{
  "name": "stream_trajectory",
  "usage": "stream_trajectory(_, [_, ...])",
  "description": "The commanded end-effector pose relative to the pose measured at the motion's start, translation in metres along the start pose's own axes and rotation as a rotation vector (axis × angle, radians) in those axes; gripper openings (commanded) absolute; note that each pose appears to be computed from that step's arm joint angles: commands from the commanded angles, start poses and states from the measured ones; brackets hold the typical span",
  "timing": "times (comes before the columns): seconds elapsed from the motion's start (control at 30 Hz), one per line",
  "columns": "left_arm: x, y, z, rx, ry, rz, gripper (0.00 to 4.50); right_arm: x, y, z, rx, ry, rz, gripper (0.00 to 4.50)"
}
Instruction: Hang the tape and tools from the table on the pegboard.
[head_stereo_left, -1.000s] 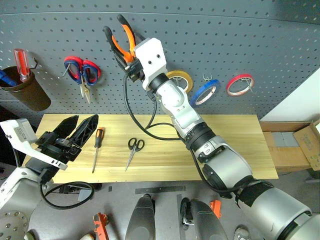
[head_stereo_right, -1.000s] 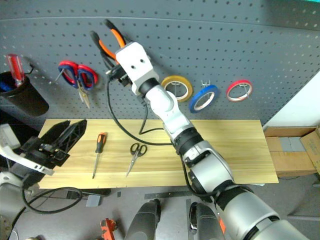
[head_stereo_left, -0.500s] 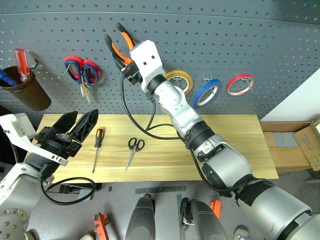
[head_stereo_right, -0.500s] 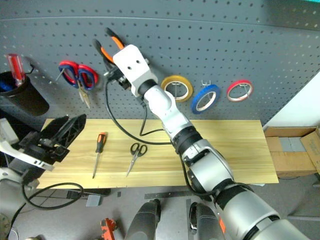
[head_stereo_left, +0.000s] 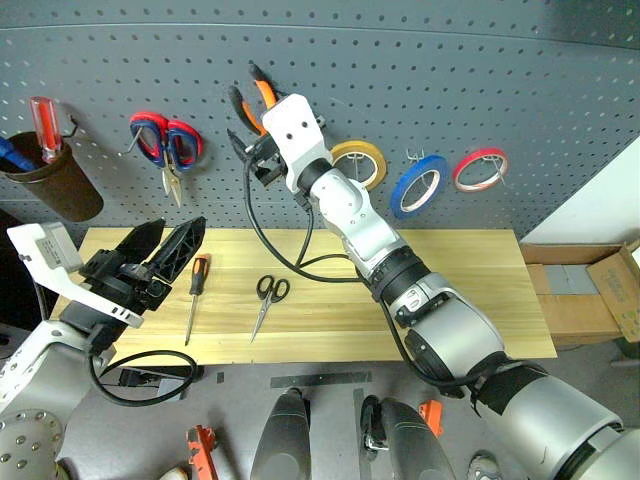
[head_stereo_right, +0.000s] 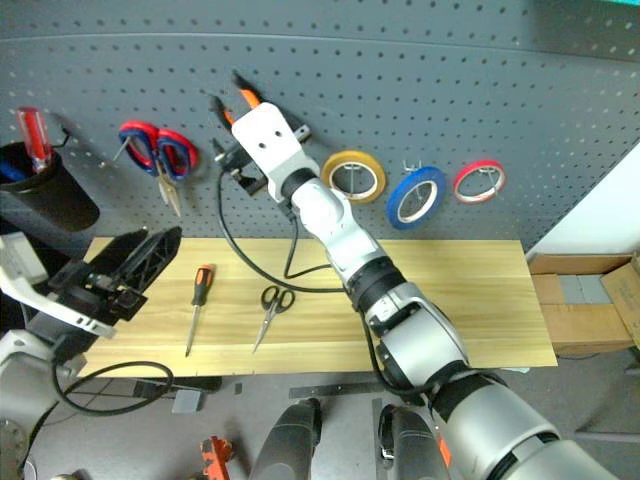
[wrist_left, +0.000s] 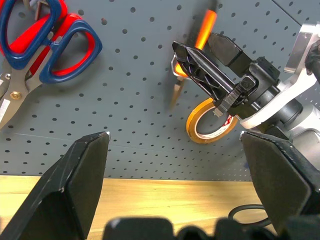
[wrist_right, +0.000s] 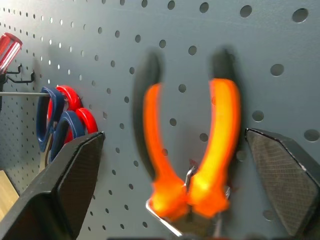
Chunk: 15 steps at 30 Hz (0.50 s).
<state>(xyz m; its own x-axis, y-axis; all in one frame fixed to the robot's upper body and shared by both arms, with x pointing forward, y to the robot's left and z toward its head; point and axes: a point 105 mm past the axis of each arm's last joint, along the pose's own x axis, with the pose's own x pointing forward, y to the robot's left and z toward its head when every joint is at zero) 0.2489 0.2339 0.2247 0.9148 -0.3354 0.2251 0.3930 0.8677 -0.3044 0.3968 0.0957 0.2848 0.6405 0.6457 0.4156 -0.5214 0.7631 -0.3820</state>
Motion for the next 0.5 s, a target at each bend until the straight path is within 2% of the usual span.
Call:
stream_trajectory(0.03, [-0.001,0.000,0.002,0.016,-0.003,-0.021,4.50,-0.002,0.027,0.016,0.060,-0.072,0.044,4.48])
stream_trajectory(0.17, [-0.005,0.005,-0.006,0.015,0.013,-0.021,4.50,-0.024,0.011,0.020,0.036,-0.109,0.085,4.48])
stream_trajectory(0.3, [-0.008,0.004,-0.018,0.028,0.042,-0.009,4.50,-0.052,-0.005,0.023,0.020,-0.090,0.124,4.48])
stream_trajectory(0.5, [-0.003,-0.004,-0.056,0.061,0.107,0.074,4.50,-0.114,-0.028,-0.001,0.002,0.099,0.247,4.48])
